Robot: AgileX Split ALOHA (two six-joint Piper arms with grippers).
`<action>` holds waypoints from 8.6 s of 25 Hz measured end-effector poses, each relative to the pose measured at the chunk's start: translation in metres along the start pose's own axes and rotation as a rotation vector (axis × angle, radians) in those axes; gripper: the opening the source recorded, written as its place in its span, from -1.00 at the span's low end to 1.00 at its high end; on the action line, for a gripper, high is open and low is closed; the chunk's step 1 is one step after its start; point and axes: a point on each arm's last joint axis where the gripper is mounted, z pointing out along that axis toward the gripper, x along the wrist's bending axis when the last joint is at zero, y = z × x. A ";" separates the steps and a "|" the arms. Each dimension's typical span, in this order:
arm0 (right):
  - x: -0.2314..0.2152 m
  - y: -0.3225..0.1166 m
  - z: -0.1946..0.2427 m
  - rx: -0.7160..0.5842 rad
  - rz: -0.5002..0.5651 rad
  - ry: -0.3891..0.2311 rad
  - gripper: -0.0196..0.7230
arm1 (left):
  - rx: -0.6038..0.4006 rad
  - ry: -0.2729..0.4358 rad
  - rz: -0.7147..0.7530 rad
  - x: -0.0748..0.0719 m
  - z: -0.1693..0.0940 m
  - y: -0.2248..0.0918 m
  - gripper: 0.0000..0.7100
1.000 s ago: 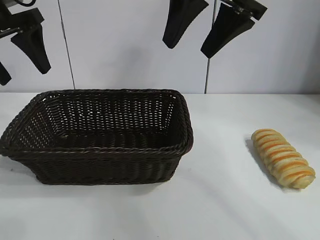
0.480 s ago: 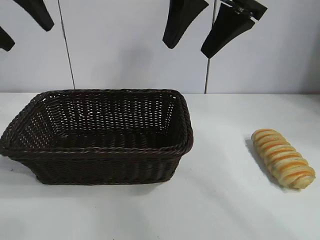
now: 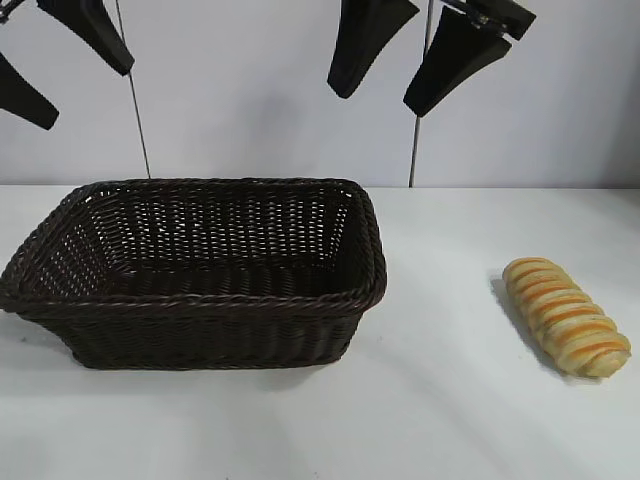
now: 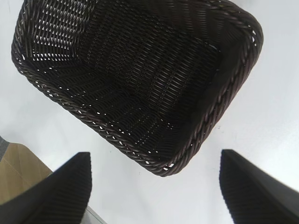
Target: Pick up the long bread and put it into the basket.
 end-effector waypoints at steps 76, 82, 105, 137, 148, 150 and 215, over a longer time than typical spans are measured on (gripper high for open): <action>-0.184 -0.084 0.113 0.462 0.380 -0.309 0.53 | -0.048 0.024 0.074 -0.017 0.011 0.001 0.67; -0.187 -0.084 0.117 0.456 0.369 -0.323 0.52 | -0.048 0.025 0.075 -0.017 0.011 0.001 0.67; -0.175 -0.061 0.075 0.361 0.367 -0.327 -0.44 | -0.050 0.025 0.075 -0.017 0.011 0.001 0.67; -0.011 -0.003 0.056 0.200 -0.008 -0.206 -0.44 | -0.038 0.046 0.091 -0.015 0.011 0.000 0.67; 0.029 0.009 0.075 0.068 -0.041 -0.086 -0.44 | -0.038 0.048 0.093 -0.015 0.011 0.000 0.67; 0.029 0.011 0.082 0.055 -0.030 -0.073 -0.44 | -0.039 0.048 0.093 -0.015 0.011 0.000 0.67; -0.038 0.043 0.056 0.052 0.079 0.012 0.50 | -0.045 0.055 0.097 -0.014 0.011 0.001 0.67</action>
